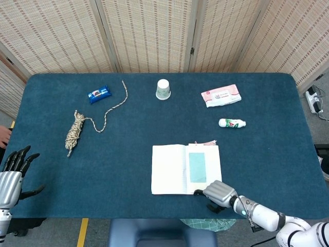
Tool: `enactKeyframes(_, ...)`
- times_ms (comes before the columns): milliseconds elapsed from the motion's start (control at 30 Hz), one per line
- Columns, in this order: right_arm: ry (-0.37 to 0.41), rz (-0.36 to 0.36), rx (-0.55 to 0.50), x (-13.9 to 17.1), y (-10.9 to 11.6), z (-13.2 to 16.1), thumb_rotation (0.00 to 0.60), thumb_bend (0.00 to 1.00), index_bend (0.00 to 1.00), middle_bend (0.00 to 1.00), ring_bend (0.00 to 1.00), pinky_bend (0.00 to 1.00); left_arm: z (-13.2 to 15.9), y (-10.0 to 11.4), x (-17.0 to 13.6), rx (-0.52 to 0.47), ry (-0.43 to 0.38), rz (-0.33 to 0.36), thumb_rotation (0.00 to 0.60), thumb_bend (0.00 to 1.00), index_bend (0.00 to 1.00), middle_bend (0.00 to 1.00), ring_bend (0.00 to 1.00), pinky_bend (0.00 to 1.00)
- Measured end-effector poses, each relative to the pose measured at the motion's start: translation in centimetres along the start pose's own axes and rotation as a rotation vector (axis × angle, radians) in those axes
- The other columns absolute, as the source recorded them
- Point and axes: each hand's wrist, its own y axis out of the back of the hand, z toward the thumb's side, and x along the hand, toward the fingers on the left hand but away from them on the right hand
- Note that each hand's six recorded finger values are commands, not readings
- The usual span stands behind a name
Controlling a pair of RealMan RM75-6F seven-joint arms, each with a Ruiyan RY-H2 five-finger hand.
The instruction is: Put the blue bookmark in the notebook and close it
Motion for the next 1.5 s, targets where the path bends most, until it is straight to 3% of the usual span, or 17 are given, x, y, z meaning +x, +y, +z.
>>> enactKeyframes(267,0.012,-0.062,-0.033,1.3,1.1,0.3,0.528,0.59,0.20,1.00,1.00,1.00,0.0,-0.1,0.1,0.006,-0.001,-0.002,0.600,0.17,0.21,0.06,0.00,0.00)
enactKeyframes(367,0.014,-0.115,-0.064,1.7,1.8,0.2,0.535,0.50,0.19,0.99,0.91,1.00,0.1,-0.1,0.1,0.006,-0.006,0.007,0.600,0.17,0.21,0.06,0.00,0.00)
enactKeyframes(433,0.013,-0.173,-0.094,2.0,2.4,-0.1,0.534,0.34,0.15,0.82,0.74,0.91,0.1,-0.1,0.1,0.004,-0.007,0.011,0.600,0.17,0.21,0.06,0.00,0.00)
enactKeyframes(500,0.004,-0.248,-0.127,2.5,3.2,-0.7,0.537,0.14,0.05,0.41,0.41,0.67,0.2,-0.1,0.0,0.007,-0.009,0.009,0.600,0.17,0.21,0.06,0.00,0.00)
enactKeyframes(567,-0.016,-0.321,-0.148,3.3,3.8,-1.6,0.551,0.04,0.01,0.15,0.19,0.46,0.2,-0.3,0.0,0.013,-0.013,0.004,0.600,0.17,0.21,0.06,0.00,0.00)
enactKeyframes(633,-0.056,-0.412,-0.169,4.4,4.3,-2.9,0.569,0.00,0.00,0.01,0.03,0.26,0.4,-0.5,-0.1,0.019,-0.018,-0.006,0.600,0.17,0.21,0.06,0.00,0.00)
enactKeyframes(767,-0.161,-0.584,-0.204,7.3,4.7,-5.7,0.586,0.00,0.00,0.00,0.00,0.13,0.9,-0.8,-0.3,0.027,-0.038,-0.024,0.600,0.17,0.21,0.06,0.00,0.00)
enactKeyframes(900,-0.311,-0.766,-0.212,11.5,4.2,-8.6,0.599,0.00,0.00,0.00,0.00,0.11,2.1,-1.8,-0.8,0.031,-0.081,-0.071,0.600,0.16,0.21,0.06,0.00,0.00)
enactKeyframes(1000,-0.429,-0.861,-0.236,14.8,2.7,-10.6,0.598,0.00,0.00,0.00,0.00,0.09,3.2,-3.0,-1.2,0.031,-0.126,-0.122,0.600,0.16,0.24,0.07,0.00,0.00)
enactKeyframes(1067,-0.462,-0.886,-0.268,16.1,2.0,-11.2,0.600,0.00,0.00,0.00,0.00,0.08,4.3,-3.9,-1.4,0.023,-0.164,-0.146,0.600,0.14,0.28,0.10,0.01,0.02)
enactKeyframes(1200,-0.441,-0.901,-0.328,16.8,2.1,-11.8,0.599,0.00,0.00,0.00,0.00,0.07,6.6,-5.9,-1.7,-0.013,-0.245,-0.164,0.600,0.10,0.36,0.17,0.04,0.07)
enactKeyframes(1500,-0.457,-0.818,-0.329,16.4,1.3,-12.0,0.599,0.00,0.00,0.00,0.00,0.07,13.0,-10.5,-1.9,-0.031,-0.462,-0.181,0.600,0.12,0.45,0.32,0.17,0.20)
